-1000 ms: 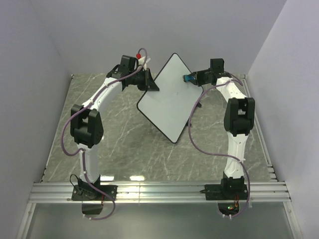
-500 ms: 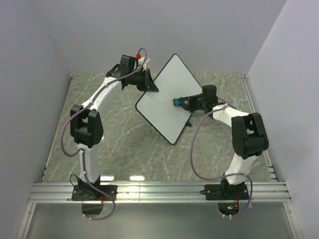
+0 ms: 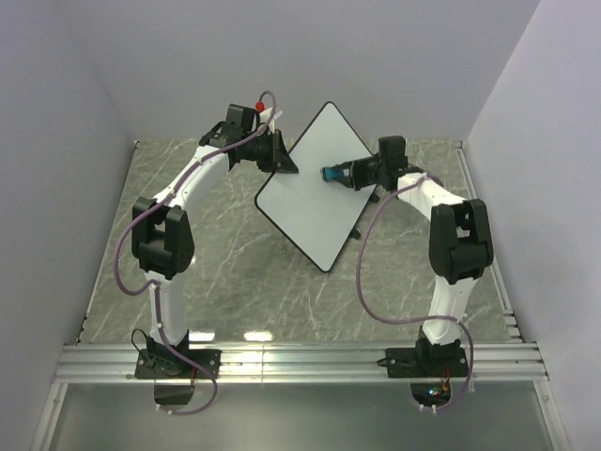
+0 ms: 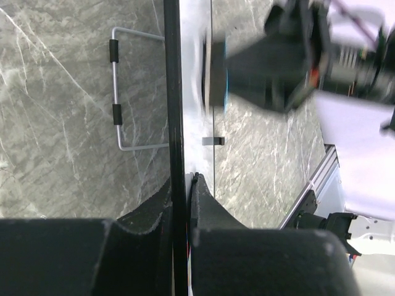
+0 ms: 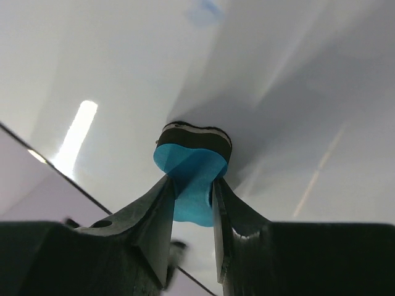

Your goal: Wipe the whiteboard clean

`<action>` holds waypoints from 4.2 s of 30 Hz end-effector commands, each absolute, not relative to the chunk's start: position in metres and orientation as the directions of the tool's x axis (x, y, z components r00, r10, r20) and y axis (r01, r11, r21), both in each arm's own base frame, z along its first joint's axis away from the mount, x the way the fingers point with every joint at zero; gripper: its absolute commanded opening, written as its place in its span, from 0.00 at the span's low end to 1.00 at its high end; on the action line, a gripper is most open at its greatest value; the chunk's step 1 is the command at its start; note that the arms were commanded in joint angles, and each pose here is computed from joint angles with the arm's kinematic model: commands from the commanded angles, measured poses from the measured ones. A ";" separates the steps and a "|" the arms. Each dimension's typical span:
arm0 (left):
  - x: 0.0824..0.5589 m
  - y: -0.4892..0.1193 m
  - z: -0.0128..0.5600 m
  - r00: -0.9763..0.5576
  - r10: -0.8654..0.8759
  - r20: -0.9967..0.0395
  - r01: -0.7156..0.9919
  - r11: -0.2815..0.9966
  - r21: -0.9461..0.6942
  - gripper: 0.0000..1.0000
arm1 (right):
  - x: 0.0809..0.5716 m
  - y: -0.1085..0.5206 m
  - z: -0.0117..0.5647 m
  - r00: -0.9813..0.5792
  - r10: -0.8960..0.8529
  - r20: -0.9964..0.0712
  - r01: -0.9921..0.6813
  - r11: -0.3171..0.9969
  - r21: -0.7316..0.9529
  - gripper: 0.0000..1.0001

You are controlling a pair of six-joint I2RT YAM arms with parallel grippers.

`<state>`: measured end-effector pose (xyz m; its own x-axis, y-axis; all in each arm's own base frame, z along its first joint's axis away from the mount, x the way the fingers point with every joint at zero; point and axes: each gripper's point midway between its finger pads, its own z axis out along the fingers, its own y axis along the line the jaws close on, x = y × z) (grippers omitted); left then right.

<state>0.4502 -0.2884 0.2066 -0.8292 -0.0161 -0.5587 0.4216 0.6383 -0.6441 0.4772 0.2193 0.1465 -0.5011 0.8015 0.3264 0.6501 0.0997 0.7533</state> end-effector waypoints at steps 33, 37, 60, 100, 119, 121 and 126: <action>0.409 -0.310 0.176 -0.807 0.180 -0.562 0.535 0.624 -0.569 0.00 | 0.487 0.201 0.140 -0.572 0.806 0.155 0.572 0.257 0.779 0.00; 0.412 -0.310 0.176 -0.808 0.179 -0.561 0.532 0.630 -0.565 0.00 | 0.477 0.243 0.162 -0.611 0.768 0.193 0.552 0.238 0.800 0.00; 0.409 -0.310 0.183 -0.804 0.173 -0.569 0.537 0.622 -0.570 0.00 | 0.426 0.231 0.115 -0.562 0.809 0.169 0.649 0.306 0.696 0.00; 0.414 -0.303 0.195 -0.780 0.162 -0.604 0.538 0.667 -0.515 0.36 | 0.337 0.182 0.147 -0.744 0.626 -0.233 0.425 0.713 0.558 0.00; 0.425 -0.292 0.234 -0.736 0.058 -0.674 0.493 0.728 -0.476 0.99 | 0.266 0.100 0.089 -0.768 0.514 -0.382 0.423 0.855 0.301 0.90; 0.425 -0.287 0.238 -0.730 0.041 -0.682 0.478 0.744 -0.467 0.99 | 0.266 0.099 0.089 -0.775 0.505 -0.379 0.420 0.861 0.288 0.91; 0.426 -0.269 0.258 -0.689 0.009 -0.724 0.445 0.795 -0.413 1.00 | 0.270 0.098 0.113 -0.758 0.493 -0.427 0.391 0.868 0.307 0.92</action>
